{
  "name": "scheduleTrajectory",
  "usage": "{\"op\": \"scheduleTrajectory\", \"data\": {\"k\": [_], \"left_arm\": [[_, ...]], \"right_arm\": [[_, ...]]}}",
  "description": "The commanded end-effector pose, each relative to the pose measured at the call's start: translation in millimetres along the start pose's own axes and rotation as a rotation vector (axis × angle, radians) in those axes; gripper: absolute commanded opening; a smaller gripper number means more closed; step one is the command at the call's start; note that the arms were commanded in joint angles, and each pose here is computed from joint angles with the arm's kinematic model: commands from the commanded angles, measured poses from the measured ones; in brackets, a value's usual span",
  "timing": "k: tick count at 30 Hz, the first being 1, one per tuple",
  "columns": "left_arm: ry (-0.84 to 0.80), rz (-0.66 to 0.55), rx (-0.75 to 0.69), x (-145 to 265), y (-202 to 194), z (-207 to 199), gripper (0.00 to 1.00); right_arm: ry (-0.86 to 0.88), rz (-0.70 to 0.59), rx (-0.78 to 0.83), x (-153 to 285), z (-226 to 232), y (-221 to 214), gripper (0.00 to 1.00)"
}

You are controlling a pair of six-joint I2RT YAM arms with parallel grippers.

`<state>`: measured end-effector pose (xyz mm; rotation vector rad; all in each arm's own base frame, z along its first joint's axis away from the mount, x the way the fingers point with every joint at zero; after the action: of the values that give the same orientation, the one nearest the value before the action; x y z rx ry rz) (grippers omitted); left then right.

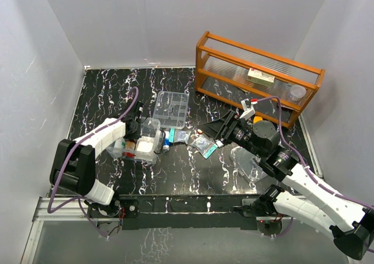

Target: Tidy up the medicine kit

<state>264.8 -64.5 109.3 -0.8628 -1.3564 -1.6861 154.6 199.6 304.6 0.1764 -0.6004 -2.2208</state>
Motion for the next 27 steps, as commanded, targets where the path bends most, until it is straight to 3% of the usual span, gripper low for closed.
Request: {"op": "scheduleTrajectory", "data": {"k": [1,9,15,20,27], "left_arm": [[0.032,0.034,-0.032,19,-8,11,0.17],[-0.065,-0.037,0.019,52,3,9,0.33],[-0.150,-0.130,0.071,93,20,11,0.36],[-0.280,-0.306,0.153,148,33,14,0.42],[-0.512,-0.535,0.240,222,29,17,0.58]], "right_arm": [[0.032,-0.047,-0.006,1,5,6,0.66],[-0.028,-0.054,0.016,-3,-5,6,0.65],[-0.240,-0.025,0.176,-10,-46,1,0.65],[-0.472,0.112,0.399,-18,-88,-5,0.64],[-0.662,0.269,0.571,-39,-128,-12,0.61]]}}
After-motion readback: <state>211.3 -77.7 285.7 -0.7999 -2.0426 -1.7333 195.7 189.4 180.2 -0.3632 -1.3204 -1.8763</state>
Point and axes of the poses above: each gripper's point midway between its finger pads, its own x axis back along the fingers, its own z axis along the line the jaws close on, y = z × x, the point moved 7 cm from there along x, back along the fingers, and after that the axes turned 2 degrees about -x, right-handed, at the moved point
